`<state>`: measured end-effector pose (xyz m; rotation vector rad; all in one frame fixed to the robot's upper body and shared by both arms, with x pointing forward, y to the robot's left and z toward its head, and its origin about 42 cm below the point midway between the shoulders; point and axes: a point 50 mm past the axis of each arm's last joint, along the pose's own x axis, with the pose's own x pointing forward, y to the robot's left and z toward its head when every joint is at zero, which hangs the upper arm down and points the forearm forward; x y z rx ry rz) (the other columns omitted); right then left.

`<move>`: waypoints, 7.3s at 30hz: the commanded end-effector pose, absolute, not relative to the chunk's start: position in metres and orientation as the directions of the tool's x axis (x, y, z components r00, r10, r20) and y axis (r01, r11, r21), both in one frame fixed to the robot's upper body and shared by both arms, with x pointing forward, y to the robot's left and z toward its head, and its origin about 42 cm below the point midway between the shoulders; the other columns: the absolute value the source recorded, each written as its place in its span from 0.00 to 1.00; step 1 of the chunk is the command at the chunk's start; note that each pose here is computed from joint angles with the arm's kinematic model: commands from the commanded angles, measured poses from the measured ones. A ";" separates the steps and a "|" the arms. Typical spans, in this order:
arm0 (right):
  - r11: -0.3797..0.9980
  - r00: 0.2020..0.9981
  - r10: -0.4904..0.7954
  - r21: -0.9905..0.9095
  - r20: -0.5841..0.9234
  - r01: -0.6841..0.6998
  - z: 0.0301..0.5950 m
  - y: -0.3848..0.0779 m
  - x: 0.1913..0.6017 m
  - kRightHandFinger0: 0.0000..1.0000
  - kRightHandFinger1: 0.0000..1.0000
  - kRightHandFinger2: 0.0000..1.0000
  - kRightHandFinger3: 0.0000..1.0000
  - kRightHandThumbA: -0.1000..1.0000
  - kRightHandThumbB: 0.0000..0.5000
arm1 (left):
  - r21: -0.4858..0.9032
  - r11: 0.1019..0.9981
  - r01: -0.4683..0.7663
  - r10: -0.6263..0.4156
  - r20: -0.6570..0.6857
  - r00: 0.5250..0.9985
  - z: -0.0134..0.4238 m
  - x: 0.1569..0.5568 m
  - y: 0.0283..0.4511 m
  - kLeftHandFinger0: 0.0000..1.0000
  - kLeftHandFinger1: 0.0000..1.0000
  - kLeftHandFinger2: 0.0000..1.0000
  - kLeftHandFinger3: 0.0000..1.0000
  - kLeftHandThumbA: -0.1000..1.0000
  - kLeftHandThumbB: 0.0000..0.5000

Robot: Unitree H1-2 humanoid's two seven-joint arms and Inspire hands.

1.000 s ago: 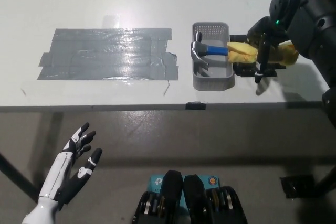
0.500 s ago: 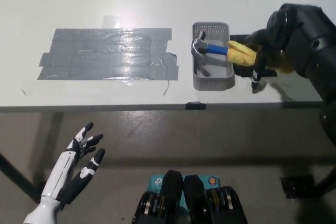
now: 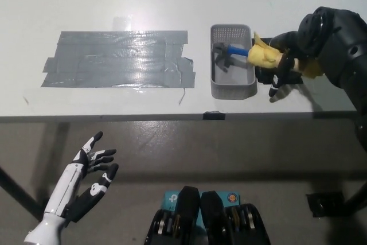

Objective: The robot picks the hammer with right hand and hits the black area on the desk and places it back.

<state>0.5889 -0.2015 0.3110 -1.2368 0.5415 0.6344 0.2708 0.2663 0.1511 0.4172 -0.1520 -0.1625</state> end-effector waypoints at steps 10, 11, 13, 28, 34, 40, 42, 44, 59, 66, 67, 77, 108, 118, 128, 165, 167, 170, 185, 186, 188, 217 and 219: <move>0.750 0.645 0.479 -0.103 -0.595 -0.653 0.382 -0.234 0.590 0.00 0.00 0.26 0.29 0.68 0.28 | 0.473 0.870 0.140 -0.251 0.181 0.951 0.164 0.274 0.266 0.66 0.68 0.73 0.99 0.77 0.01; 0.755 0.644 0.499 -0.073 -0.580 -0.651 0.386 -0.235 0.590 0.00 0.00 0.26 0.10 0.66 0.33 | 0.473 0.870 0.139 -0.250 0.180 0.951 0.164 0.274 0.266 0.66 0.67 0.73 0.98 0.77 0.01; 0.768 0.655 0.526 -0.029 -0.542 -0.640 0.394 -0.236 0.590 0.00 0.00 0.21 0.02 0.63 0.35 | 0.476 0.869 0.137 -0.249 0.181 0.952 0.163 0.273 0.266 0.65 0.66 0.72 0.97 0.77 0.00; 0.801 0.704 0.572 0.103 -0.421 -0.589 0.406 -0.258 0.590 0.00 0.00 0.04 0.35 0.53 0.17 | 0.479 0.867 0.140 -0.250 0.174 0.953 0.162 0.274 0.265 0.62 0.61 0.69 0.90 0.75 0.02; 0.783 0.705 0.617 0.183 -0.349 -0.594 0.415 -0.279 0.586 0.00 0.00 0.00 0.06 0.55 0.23 | 0.468 0.872 0.144 -0.246 0.166 0.955 0.160 0.274 0.265 0.61 0.60 0.68 0.89 0.74 0.02; 0.841 0.768 0.539 0.163 -0.346 -0.516 0.421 -0.306 0.584 0.00 0.00 0.00 0.26 0.11 0.01 | 0.473 0.871 0.136 -0.242 0.170 0.955 0.160 0.274 0.267 0.59 0.58 0.68 0.87 0.76 0.03; 0.849 0.778 0.527 0.168 -0.342 -0.501 0.419 -0.317 0.582 0.00 0.00 0.00 0.27 0.06 0.00 | 0.471 0.871 0.137 -0.240 0.167 0.956 0.159 0.273 0.268 0.59 0.58 0.67 0.87 0.75 0.01; 0.855 0.780 0.517 0.173 -0.351 -0.489 0.418 -0.329 0.580 0.00 0.00 0.00 0.19 0.04 0.00 | 0.467 0.874 0.138 -0.240 0.166 0.956 0.159 0.271 0.268 0.59 0.58 0.67 0.86 0.72 0.00; 0.858 0.738 0.490 0.108 -0.464 -0.502 0.350 -0.349 0.568 0.00 0.00 0.20 0.51 0.00 0.00 | 0.461 0.878 0.126 -0.223 0.161 0.961 0.157 0.267 0.270 0.55 0.58 0.66 0.87 0.62 0.00; 0.847 0.672 0.472 0.080 -0.571 -0.526 0.313 -0.346 0.561 0.00 0.00 0.32 0.62 0.11 0.00 | 0.468 0.875 0.127 -0.226 0.162 0.961 0.157 0.268 0.273 0.59 0.58 0.67 0.87 0.63 0.00; 0.847 0.666 0.474 0.094 -0.575 -0.522 0.310 -0.346 0.560 0.00 0.00 0.41 0.75 0.10 0.00 | 0.466 0.876 0.127 -0.225 0.162 0.961 0.156 0.268 0.272 0.57 0.57 0.66 0.87 0.63 0.00; 0.880 0.705 0.413 0.052 -0.577 -0.473 0.331 -0.346 0.566 0.00 0.00 0.43 0.96 0.01 0.00 | 0.464 0.878 0.120 -0.214 0.156 0.964 0.155 0.268 0.273 0.55 0.57 0.64 0.85 0.61 0.00; 0.610 0.817 0.391 -0.546 -0.424 -0.575 0.471 -0.314 0.571 0.08 0.43 0.72 0.99 0.04 0.01 | 0.474 0.873 0.113 -0.215 0.165 0.963 0.157 0.269 0.273 0.55 0.55 0.64 0.83 0.71 0.00; 0.301 0.684 0.241 -0.617 -0.688 -0.727 0.292 -0.270 0.568 0.00 0.49 0.84 0.94 0.26 0.00 | 0.475 0.874 0.101 -0.201 0.165 0.966 0.157 0.267 0.277 0.53 0.55 0.64 0.82 0.74 0.00; 0.212 0.680 0.196 -0.647 -0.706 -0.733 0.281 -0.269 0.570 0.06 0.55 0.91 1.00 0.33 0.00 | 0.481 0.872 0.093 -0.193 0.163 0.968 0.158 0.267 0.281 0.54 0.55 0.63 0.82 0.79 0.00; 0.667 0.902 0.125 -0.637 -0.414 -0.386 0.306 -0.298 0.586 1.00 1.00 1.00 1.00 0.69 0.25 | 0.459 0.883 0.096 -0.183 0.148 0.972 0.148 0.257 0.278 0.52 0.54 0.62 0.81 0.72 0.00; 0.654 0.902 0.115 -0.651 -0.416 -0.384 0.304 -0.299 0.585 1.00 1.00 1.00 1.00 0.79 0.41 | 0.459 0.883 0.096 -0.181 0.145 0.973 0.149 0.257 0.279 0.52 0.54 0.62 0.81 0.73 0.00; 0.615 0.924 0.060 -0.715 -0.378 -0.333 0.305 -0.302 0.586 1.00 1.00 1.00 1.00 0.89 0.55 | 0.458 0.884 0.095 -0.180 0.146 0.973 0.149 0.258 0.279 0.53 0.54 0.62 0.80 0.73 0.00; 0.785 0.958 -0.110 -0.568 0.265 0.247 0.396 -0.328 0.589 1.00 1.00 1.00 1.00 1.00 0.86 | 0.464 0.882 0.088 -0.182 0.163 0.970 0.150 0.260 0.280 0.54 0.56 0.65 0.83 0.77 0.00; 0.786 0.955 -0.113 -0.563 0.275 0.255 0.399 -0.329 0.589 1.00 1.00 1.00 1.00 1.00 0.86 | 0.463 0.882 0.087 -0.182 0.165 0.969 0.150 0.261 0.280 0.54 0.56 0.65 0.83 0.77 0.00; 0.810 0.900 -0.116 -0.484 0.420 0.331 0.427 -0.328 0.583 1.00 1.00 1.00 1.00 1.00 0.74 | 0.467 0.880 0.085 -0.183 0.167 0.969 0.150 0.262 0.279 0.64 0.65 0.73 0.90 0.81 0.00; 0.998 0.603 0.027 -0.051 0.797 0.022 0.330 -0.240 0.258 1.00 1.00 1.00 1.00 1.00 0.75 | 0.381 0.924 0.040 -0.123 0.197 0.973 0.153 0.290 0.272 1.00 1.00 1.00 1.00 1.00 0.46; 0.999 0.581 0.033 -0.052 0.813 0.016 0.334 -0.239 0.253 1.00 1.00 1.00 1.00 1.00 0.72 | 0.382 0.923 0.036 -0.127 0.216 0.968 0.155 0.294 0.272 1.00 1.00 1.00 1.00 1.00 0.41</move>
